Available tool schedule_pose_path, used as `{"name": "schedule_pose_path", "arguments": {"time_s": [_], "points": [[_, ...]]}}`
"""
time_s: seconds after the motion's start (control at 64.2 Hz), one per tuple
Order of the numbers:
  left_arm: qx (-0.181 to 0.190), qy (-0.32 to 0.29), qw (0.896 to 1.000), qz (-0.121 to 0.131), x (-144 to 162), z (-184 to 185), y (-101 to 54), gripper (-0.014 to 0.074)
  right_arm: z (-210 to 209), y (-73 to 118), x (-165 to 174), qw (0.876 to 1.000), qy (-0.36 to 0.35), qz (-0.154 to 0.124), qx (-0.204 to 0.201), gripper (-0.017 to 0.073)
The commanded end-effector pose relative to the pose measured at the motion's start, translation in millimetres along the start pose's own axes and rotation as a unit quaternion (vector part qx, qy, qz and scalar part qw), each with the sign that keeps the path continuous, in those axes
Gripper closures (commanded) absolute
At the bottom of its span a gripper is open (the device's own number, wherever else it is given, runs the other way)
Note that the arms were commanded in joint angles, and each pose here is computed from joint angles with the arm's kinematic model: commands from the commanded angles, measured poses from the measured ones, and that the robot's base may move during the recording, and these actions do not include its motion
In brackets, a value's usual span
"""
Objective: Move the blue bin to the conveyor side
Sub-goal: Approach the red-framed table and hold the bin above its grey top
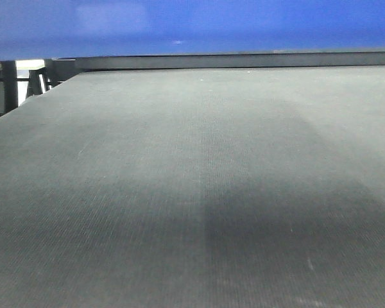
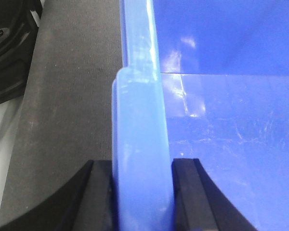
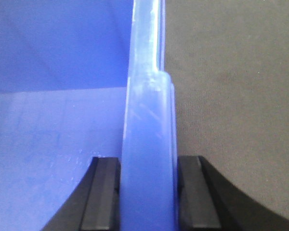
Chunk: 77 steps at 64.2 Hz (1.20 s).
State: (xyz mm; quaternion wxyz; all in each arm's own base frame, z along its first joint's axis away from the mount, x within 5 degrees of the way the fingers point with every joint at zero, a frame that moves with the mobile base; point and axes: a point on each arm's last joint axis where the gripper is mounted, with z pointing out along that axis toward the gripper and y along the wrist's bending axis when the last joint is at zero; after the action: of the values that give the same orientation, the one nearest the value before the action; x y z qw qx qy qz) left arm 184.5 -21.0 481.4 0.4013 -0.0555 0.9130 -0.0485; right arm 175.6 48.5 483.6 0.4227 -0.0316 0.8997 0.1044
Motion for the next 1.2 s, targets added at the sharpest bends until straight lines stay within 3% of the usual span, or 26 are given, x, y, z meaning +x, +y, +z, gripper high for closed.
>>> {"name": "schedule_pose_path", "arguments": {"time_s": [0.0, 1.183], "points": [[-0.002, -0.056, 0.998, 0.011, -7.6, -11.4, 1.2, 0.0612, -12.3, -2.4, -9.9, 0.997, -0.068, -0.016, 0.011, 0.0638], [-0.002, -0.058, 0.998, 0.011, -7.9, -11.5, 1.2, 0.0612, -12.3, -2.4, -9.9, 0.997, -0.068, -0.016, 0.011, 0.0638]]}}
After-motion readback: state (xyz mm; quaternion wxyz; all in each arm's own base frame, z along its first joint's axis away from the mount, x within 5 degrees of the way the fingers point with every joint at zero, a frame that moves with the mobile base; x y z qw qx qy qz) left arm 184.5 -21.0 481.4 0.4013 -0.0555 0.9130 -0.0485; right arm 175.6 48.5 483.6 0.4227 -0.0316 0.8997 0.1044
